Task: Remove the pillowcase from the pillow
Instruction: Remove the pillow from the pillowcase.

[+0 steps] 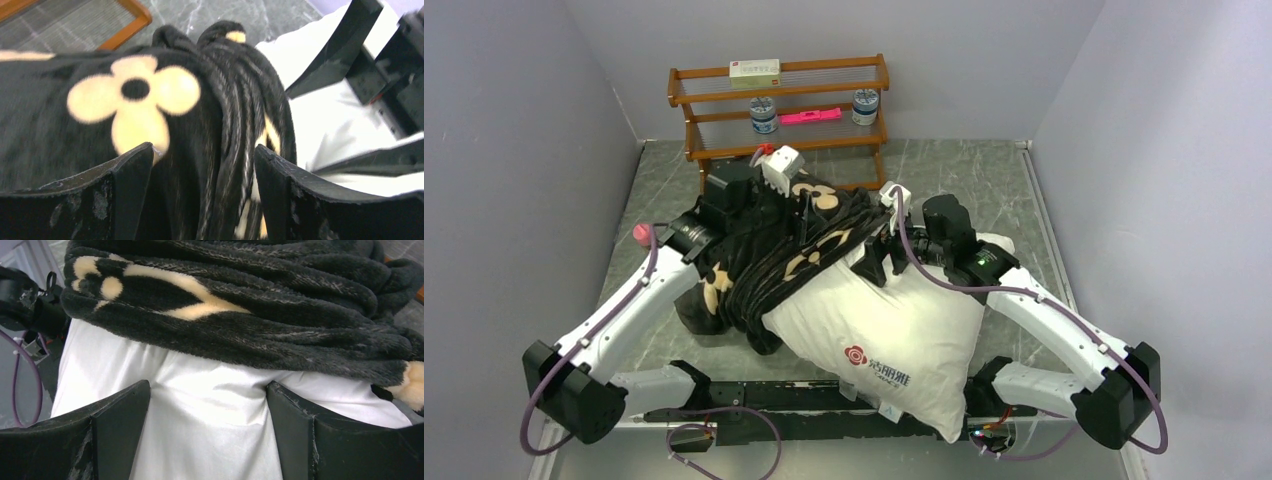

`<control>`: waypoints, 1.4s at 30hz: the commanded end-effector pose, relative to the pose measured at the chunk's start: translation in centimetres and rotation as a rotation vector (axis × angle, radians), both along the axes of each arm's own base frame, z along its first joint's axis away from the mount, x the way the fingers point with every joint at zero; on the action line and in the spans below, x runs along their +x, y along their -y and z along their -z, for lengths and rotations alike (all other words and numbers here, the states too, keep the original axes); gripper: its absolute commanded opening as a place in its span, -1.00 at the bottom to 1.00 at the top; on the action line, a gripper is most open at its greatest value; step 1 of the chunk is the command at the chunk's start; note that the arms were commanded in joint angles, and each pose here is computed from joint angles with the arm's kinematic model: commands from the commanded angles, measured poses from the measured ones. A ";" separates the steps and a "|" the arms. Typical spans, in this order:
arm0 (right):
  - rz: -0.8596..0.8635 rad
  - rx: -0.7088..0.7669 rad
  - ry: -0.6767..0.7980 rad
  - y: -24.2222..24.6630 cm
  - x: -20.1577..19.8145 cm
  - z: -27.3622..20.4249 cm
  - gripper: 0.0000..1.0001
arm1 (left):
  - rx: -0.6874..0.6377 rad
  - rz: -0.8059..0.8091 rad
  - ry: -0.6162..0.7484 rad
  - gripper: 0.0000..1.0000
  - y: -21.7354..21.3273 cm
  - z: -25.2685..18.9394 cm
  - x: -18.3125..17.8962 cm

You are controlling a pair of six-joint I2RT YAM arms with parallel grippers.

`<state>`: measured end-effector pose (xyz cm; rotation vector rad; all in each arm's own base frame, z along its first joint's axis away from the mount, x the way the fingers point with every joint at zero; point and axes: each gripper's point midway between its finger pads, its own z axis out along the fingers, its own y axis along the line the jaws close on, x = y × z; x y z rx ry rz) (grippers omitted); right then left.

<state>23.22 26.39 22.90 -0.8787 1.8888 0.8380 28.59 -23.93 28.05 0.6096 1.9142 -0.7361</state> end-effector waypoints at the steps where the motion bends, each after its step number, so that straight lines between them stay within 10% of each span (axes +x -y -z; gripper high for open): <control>1: -0.159 0.013 -0.034 -1.7 -3.8 0.2 0.75 | -0.098 0.092 0.058 0.55 2.9 -4.2 0.6; 16: -0.199 0.015 0.042 -1.7 -5.0 -0.8 0.75 | 0.210 0.037 -0.059 0.50 7.1 2.6 4.3; 28: -0.005 -0.088 0.104 1.5 -2.8 -1.9 0.82 | 0.253 0.061 -0.001 -0.89 5.3 4.0 2.9; 42: 0.188 -0.092 0.131 4.4 0.2 -7.0 1.00 | 0.156 0.035 0.325 -0.90 1.3 -1.7 -0.1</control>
